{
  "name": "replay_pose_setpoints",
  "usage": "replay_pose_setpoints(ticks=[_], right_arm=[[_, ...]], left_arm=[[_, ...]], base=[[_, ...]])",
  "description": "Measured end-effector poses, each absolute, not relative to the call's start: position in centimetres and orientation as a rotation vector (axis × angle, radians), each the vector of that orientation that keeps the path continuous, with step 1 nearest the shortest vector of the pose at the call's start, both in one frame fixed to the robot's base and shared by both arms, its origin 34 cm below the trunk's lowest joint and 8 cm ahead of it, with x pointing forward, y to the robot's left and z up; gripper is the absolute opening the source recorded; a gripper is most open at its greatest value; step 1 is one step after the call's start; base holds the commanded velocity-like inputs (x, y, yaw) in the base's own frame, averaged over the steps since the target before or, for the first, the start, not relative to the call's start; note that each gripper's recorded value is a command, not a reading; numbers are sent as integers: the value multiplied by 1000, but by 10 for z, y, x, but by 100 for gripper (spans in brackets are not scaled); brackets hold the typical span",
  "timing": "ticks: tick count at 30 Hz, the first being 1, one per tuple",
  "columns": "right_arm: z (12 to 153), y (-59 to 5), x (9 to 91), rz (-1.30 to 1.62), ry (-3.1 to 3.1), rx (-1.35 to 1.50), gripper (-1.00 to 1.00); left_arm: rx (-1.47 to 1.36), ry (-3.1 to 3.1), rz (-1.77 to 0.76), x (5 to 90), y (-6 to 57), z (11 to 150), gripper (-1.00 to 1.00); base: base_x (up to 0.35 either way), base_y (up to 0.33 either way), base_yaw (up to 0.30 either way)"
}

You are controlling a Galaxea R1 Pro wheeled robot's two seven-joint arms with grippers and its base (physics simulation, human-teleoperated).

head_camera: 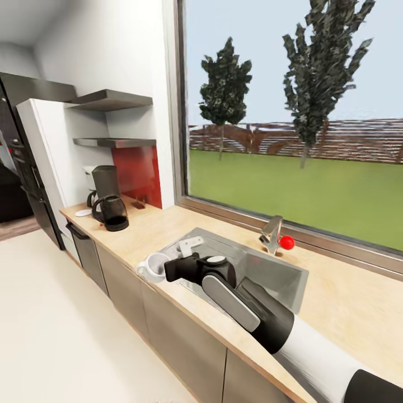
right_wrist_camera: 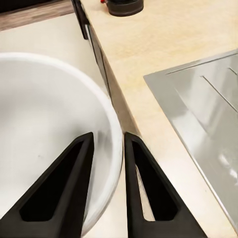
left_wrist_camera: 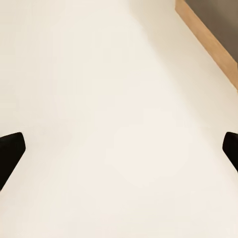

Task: Set up a coffee station on the kitchen countertop: keep the coffee maker on the countertop, move the bottle of coffee from the kitchen shelf to the counter next to the coffee maker, place a paper coffee filter on top of the coffee maker, put the saucer next to the coffee maker with the coffee cup on the saucer, and place the electric kettle next to the coffee maker.

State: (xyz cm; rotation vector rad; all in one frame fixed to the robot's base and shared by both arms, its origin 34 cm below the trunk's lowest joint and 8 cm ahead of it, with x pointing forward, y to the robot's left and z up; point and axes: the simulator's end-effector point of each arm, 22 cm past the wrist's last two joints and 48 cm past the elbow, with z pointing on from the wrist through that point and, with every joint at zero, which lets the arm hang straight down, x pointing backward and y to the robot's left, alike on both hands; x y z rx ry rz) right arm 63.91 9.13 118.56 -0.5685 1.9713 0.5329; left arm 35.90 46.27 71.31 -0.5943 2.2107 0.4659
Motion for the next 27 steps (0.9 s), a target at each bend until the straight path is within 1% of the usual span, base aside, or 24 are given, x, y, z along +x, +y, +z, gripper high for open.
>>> replay_pose_setpoints(ticks=[20,23,27], right_arm=[[1180,91,641,537,1982,-566,-100],[1178,91,641,538,1984,-566,-100],[1177,92,642,540,1987,-567,-100]], left_arm=[[-595,2220,473,356,464,711,100],[-595,2223,474,355,464,710,100],[-594,2226,474,354,464,709,100]], base=[[2,1,273],[63,81,271],[105,186,271]])
